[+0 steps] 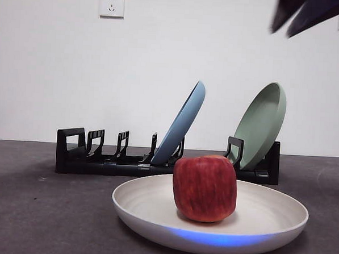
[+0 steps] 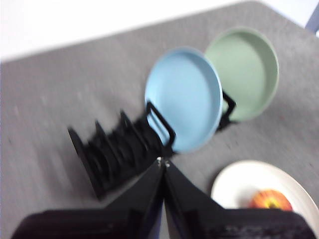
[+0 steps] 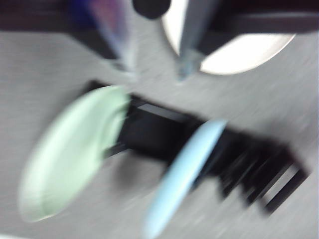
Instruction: Take the yellow plate from the plate rack,put the plate on the table,take the apple from the table,put the apple in the plate
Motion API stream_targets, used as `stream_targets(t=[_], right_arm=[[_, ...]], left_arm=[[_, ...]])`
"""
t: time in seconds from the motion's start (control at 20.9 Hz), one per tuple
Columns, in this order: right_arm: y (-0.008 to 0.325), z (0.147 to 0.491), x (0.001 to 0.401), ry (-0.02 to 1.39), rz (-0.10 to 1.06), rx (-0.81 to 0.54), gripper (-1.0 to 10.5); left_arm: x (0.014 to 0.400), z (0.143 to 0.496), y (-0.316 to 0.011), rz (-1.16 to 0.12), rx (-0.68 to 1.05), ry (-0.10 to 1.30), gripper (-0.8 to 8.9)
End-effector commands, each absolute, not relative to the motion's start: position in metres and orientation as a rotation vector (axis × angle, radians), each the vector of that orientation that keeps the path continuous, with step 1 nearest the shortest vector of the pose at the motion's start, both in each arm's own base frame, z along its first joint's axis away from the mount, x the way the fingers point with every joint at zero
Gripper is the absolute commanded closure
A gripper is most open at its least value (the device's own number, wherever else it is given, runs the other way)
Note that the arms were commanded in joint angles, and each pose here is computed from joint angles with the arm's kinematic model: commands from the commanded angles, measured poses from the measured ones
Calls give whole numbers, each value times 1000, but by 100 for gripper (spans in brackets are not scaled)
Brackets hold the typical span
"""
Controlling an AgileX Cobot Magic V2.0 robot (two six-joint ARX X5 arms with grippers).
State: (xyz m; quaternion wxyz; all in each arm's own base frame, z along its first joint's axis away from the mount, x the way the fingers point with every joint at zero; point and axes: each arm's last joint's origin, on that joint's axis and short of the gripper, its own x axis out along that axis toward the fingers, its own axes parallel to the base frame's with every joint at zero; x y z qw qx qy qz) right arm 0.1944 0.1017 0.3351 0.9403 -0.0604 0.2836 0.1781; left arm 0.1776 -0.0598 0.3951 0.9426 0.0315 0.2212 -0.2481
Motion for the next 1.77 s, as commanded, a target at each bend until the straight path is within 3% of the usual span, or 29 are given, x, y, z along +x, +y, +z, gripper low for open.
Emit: stream_targets(t=[0.05, 0.29, 0.72, 1.34, 1.77], right_arm=[[85, 342, 193, 542, 322, -99, 957], [60, 340, 174, 444, 318, -39, 958], [38, 267, 110, 360, 295, 79, 957], [36, 267, 108, 373, 285, 116, 945], [36, 267, 108, 373, 286, 117, 945]], left_arm=[[182, 384, -61, -505, 92, 426, 822], [176, 326, -59, -475, 70, 403, 822], [113, 259, -38, -415, -57, 279, 822], [104, 245, -36, -404, -48, 421, 815], [105, 243, -36, -403, -8, 432, 815]])
